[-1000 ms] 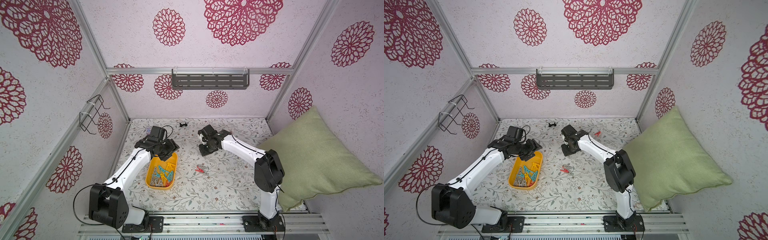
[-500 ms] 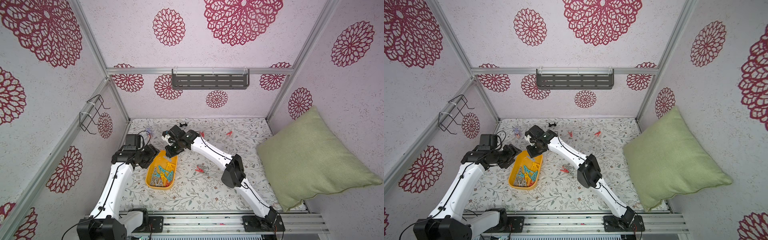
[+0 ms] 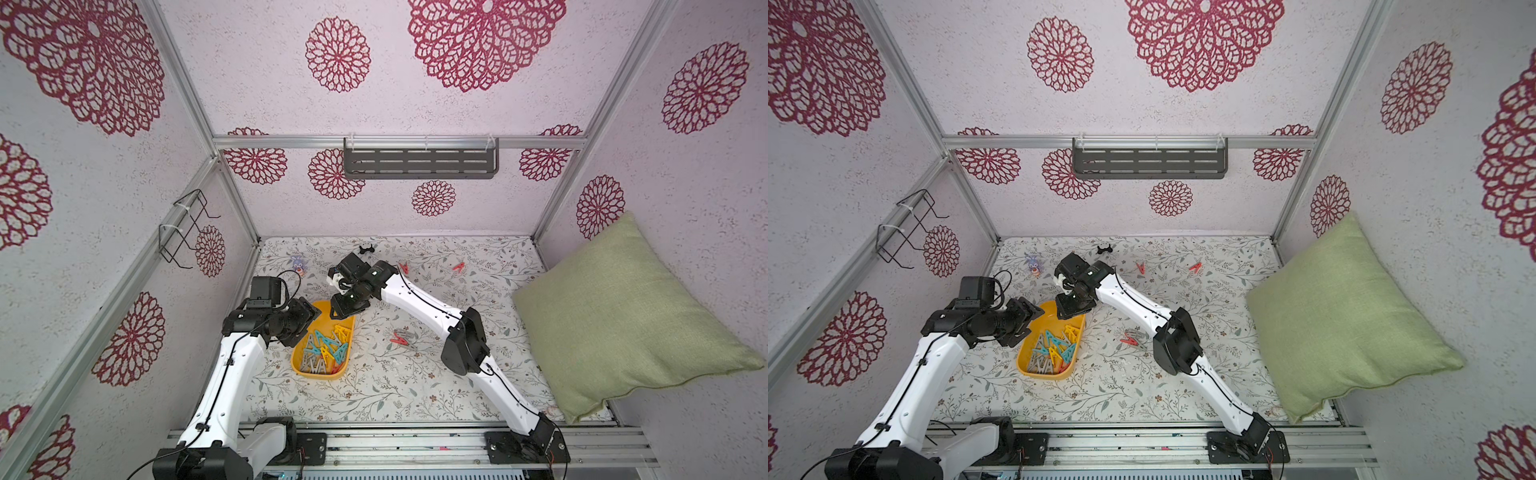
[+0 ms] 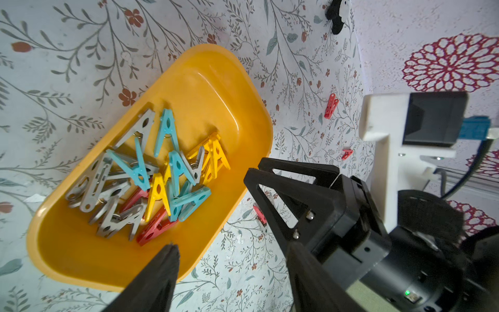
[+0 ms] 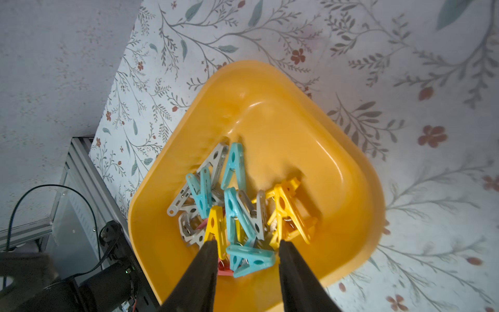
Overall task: Put the clothespins into the storage box
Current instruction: Place the clothespin in the storage box, then pick up the clothespin from the center of the board.
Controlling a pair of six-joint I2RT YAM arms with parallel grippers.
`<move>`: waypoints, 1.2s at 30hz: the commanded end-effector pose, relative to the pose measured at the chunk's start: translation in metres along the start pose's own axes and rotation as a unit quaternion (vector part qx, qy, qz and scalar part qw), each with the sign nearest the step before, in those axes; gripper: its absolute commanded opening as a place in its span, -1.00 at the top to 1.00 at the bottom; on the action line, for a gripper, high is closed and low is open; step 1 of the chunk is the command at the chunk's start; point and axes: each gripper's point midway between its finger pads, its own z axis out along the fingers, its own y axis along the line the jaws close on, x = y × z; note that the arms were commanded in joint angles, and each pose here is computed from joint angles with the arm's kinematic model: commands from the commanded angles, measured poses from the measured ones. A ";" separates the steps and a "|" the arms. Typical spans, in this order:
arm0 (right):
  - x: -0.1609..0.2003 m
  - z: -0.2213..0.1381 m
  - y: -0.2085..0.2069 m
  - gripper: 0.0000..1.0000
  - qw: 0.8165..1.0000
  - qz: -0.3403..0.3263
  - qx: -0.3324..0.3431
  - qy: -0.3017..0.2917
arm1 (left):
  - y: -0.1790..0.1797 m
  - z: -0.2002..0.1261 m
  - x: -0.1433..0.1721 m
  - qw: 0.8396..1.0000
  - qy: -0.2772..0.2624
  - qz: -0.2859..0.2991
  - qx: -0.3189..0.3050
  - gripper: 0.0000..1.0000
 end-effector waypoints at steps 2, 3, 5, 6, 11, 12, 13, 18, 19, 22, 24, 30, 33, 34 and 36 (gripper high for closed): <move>-0.010 -0.073 -0.021 0.07 0.996 -0.029 0.065 -0.044 | -0.024 0.007 0.001 1.000 0.000 0.019 0.016 -0.41; -0.007 -0.079 -0.027 0.06 0.996 -0.031 0.077 -0.046 | -0.027 0.010 0.003 1.000 0.002 0.023 0.018 -0.41; 0.004 -0.088 -0.043 0.03 0.994 -0.026 0.091 -0.045 | -0.035 0.016 0.006 0.999 0.006 0.030 0.020 -0.40; 0.008 -0.092 -0.050 0.02 0.994 -0.022 0.094 -0.046 | -0.038 0.019 0.008 0.999 0.008 0.033 0.021 -0.41; 0.059 -0.099 -0.095 -0.13 0.994 0.016 0.108 -0.029 | -0.054 0.031 0.016 0.998 0.020 0.047 0.028 -0.40; 0.070 -0.099 -0.102 -0.16 0.993 0.019 0.111 -0.025 | -0.055 0.033 0.018 0.998 0.022 0.048 0.028 -0.40; 0.086 -0.096 -0.111 -0.19 0.993 0.023 0.116 -0.014 | -0.057 0.036 0.020 0.998 0.025 0.050 0.029 -0.40; 0.157 -0.079 -0.137 -0.27 0.991 0.023 0.129 0.040 | -0.065 0.048 0.027 0.997 0.037 0.057 0.032 -0.40; 0.168 -0.076 -0.140 -0.27 0.990 0.024 0.130 0.046 | -0.065 0.050 0.028 0.997 0.040 0.057 0.031 -0.40; 0.190 -0.068 -0.146 -0.30 0.989 0.025 0.128 0.062 | -0.069 0.056 0.031 0.997 0.047 0.062 0.030 -0.40; 0.195 -0.064 -0.147 -0.30 0.990 0.023 0.124 0.066 | -0.072 0.057 0.030 0.996 0.048 0.064 0.031 -0.40; 0.194 -0.054 -0.151 -0.31 0.988 0.009 0.133 0.076 | -0.076 0.058 0.031 0.996 0.052 0.070 0.028 -0.40; 0.191 -0.048 -0.154 -0.30 0.986 0.001 0.142 0.085 | -0.075 0.058 0.032 0.996 0.052 0.070 0.027 -0.40; 0.190 -0.046 -0.154 -0.28 0.986 -0.002 0.144 0.089 | -0.074 0.058 0.032 0.996 0.052 0.070 0.026 -0.40; 0.189 -0.043 -0.155 -0.23 0.985 -0.006 0.148 0.094 | -0.072 0.058 0.032 0.996 0.051 0.069 0.024 -0.40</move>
